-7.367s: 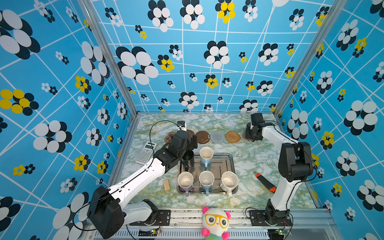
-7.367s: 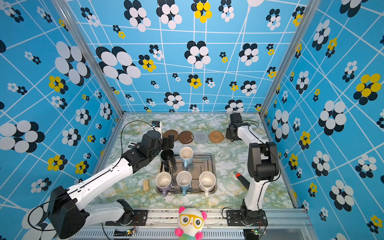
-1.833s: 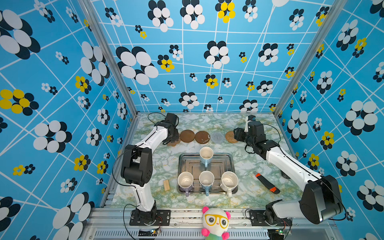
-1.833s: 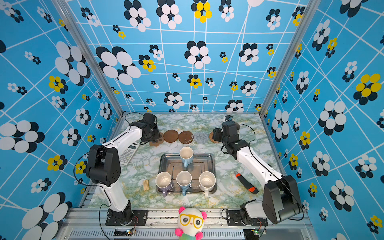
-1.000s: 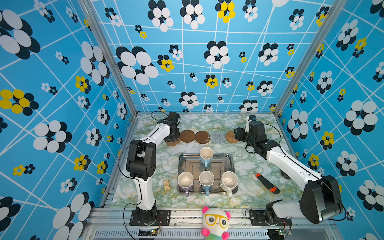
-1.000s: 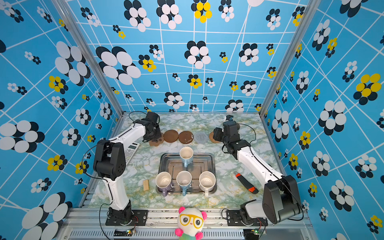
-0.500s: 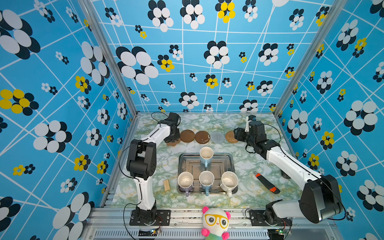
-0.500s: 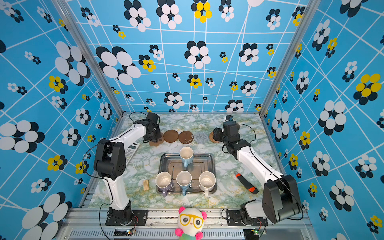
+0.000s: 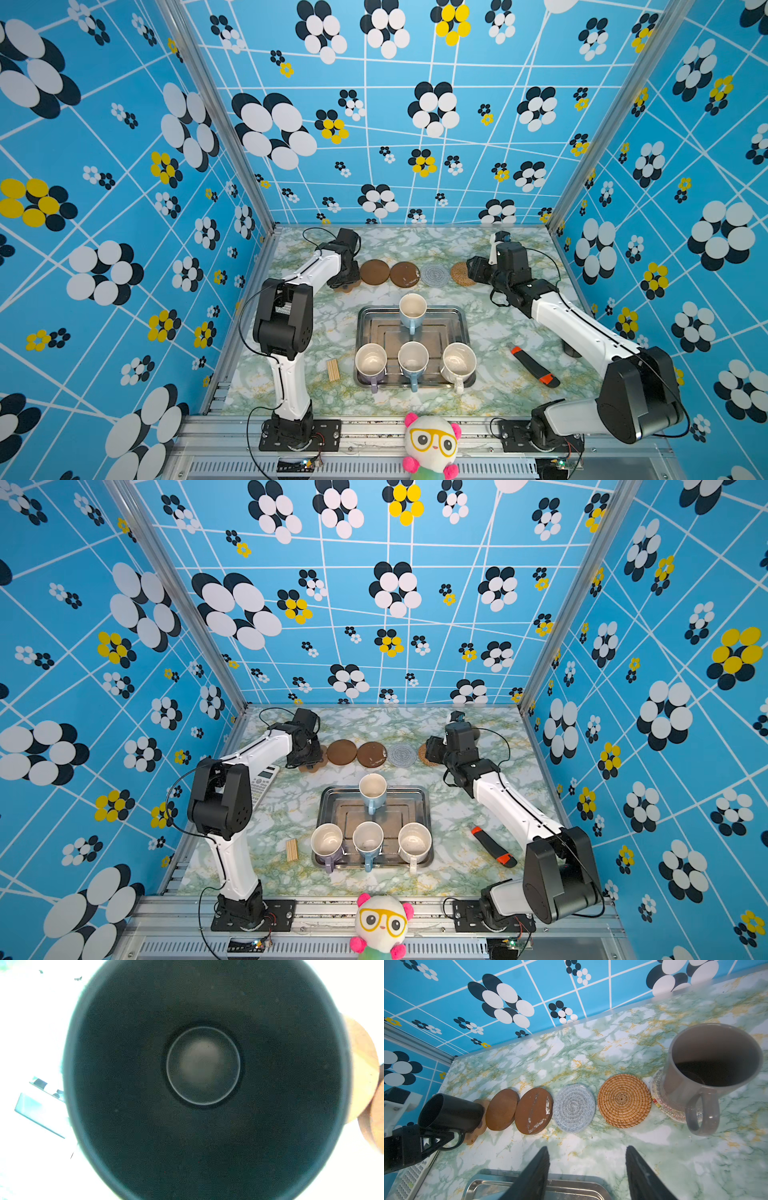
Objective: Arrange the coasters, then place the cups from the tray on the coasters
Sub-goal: 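Lower the black mug onto the cork paw-print coaster with the left gripper, then open the left gripper and raise it while the right gripper moves toward the tray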
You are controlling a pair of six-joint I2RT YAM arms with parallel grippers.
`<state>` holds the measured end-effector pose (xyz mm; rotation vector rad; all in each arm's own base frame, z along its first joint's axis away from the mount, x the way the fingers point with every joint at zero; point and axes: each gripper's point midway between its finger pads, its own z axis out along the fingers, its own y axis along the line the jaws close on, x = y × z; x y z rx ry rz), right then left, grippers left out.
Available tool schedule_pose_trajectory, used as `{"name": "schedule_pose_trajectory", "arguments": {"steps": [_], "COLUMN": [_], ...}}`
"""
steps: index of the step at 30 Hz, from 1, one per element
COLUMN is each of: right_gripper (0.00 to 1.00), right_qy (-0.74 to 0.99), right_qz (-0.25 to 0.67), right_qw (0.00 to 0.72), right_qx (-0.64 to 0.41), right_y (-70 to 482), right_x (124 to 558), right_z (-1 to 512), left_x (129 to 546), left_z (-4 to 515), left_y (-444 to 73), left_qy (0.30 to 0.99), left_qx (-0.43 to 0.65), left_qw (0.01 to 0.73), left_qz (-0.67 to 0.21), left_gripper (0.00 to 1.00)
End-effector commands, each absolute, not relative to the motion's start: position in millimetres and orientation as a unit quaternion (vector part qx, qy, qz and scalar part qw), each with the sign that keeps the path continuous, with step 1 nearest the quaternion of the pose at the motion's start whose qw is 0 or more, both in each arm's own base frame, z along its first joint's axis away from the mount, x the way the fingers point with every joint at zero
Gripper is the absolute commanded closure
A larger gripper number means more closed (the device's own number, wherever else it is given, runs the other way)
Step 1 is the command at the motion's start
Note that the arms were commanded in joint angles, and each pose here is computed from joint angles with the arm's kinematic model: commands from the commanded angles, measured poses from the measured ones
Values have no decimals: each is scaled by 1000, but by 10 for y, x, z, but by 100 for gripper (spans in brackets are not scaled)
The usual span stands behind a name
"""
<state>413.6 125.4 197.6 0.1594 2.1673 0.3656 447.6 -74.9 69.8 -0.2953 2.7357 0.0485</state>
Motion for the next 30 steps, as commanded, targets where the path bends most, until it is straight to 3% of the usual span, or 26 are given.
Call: {"name": "schedule_pose_trajectory", "arguments": {"steps": [1, 11, 14, 22, 30], "right_gripper": [39, 39, 39, 39, 39], "right_qy": [873, 873, 872, 871, 869], "right_qz": [156, 155, 156, 156, 157], "right_qw": [457, 457, 459, 461, 464], "right_qx": [66, 65, 65, 65, 66], "right_y": [1265, 1253, 1252, 1242, 1227], "right_x": [4184, 4160, 4160, 4128, 4099], "right_z": [2026, 2033, 2053, 2076, 2109], "left_x": [4537, 4470, 4452, 4413, 4356], "left_z": [734, 654, 642, 657, 832], "left_y": [-790, -825, -836, -875, -882], "left_qy": [971, 974, 975, 976, 973], "left_qx": [-110, -108, -108, -101, -95], "left_qw": [212, 199, 195, 194, 208], "left_qz": [13, 9, 8, 13, 18], "left_gripper": [100, 100, 92, 52, 36]}}
